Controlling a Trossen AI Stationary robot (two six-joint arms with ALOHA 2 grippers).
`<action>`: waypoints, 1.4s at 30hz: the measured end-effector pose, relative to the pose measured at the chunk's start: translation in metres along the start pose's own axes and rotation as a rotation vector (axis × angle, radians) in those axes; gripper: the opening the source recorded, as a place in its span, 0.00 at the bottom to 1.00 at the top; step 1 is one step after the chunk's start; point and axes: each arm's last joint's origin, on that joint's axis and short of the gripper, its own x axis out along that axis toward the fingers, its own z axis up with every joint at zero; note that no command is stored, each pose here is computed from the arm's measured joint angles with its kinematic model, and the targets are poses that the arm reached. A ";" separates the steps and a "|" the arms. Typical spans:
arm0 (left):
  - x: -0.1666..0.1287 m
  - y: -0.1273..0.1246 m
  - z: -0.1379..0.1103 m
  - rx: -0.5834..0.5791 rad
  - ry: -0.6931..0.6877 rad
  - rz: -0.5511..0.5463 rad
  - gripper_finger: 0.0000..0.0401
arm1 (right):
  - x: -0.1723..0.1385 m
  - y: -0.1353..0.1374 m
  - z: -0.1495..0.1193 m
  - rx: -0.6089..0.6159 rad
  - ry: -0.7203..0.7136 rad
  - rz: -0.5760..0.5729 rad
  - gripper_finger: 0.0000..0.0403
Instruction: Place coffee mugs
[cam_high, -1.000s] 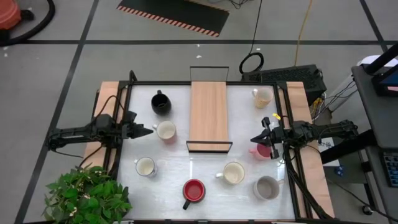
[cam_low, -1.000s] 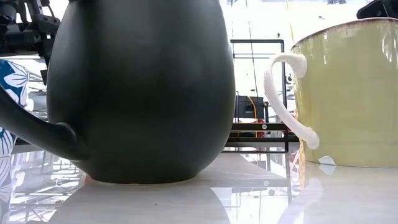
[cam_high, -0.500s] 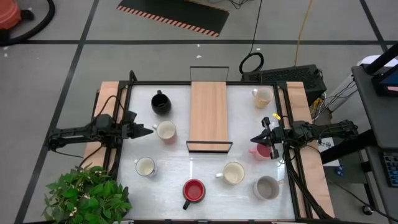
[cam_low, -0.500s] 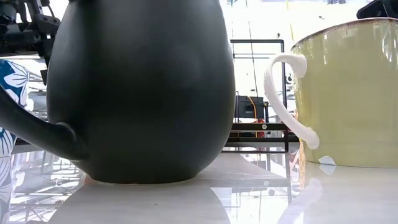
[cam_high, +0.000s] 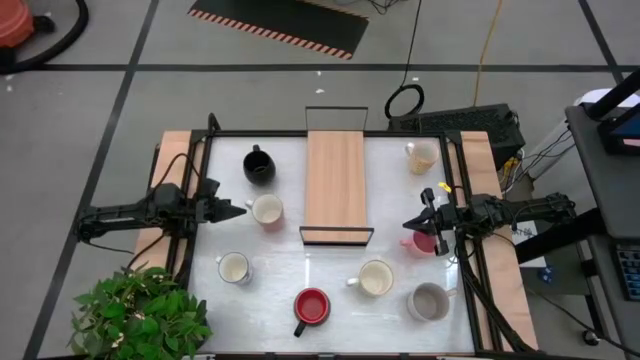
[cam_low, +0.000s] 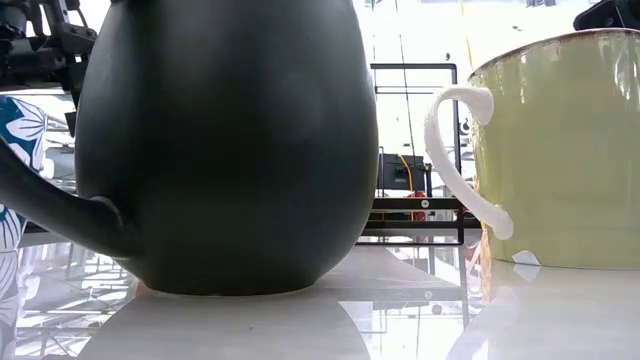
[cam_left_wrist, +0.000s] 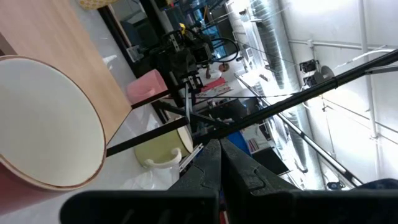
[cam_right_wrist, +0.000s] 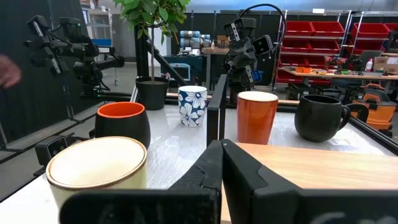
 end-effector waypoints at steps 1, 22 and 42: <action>0.000 0.000 0.000 0.000 0.000 0.000 0.00 | 0.000 0.000 0.000 0.000 0.000 0.000 0.00; 0.000 0.000 0.000 0.100 0.000 0.000 0.00 | 0.000 0.000 0.000 -0.123 0.000 -0.001 0.00; 0.000 0.000 0.000 0.081 0.000 0.000 0.00 | -0.002 -0.003 0.018 -0.159 -0.178 -0.099 0.00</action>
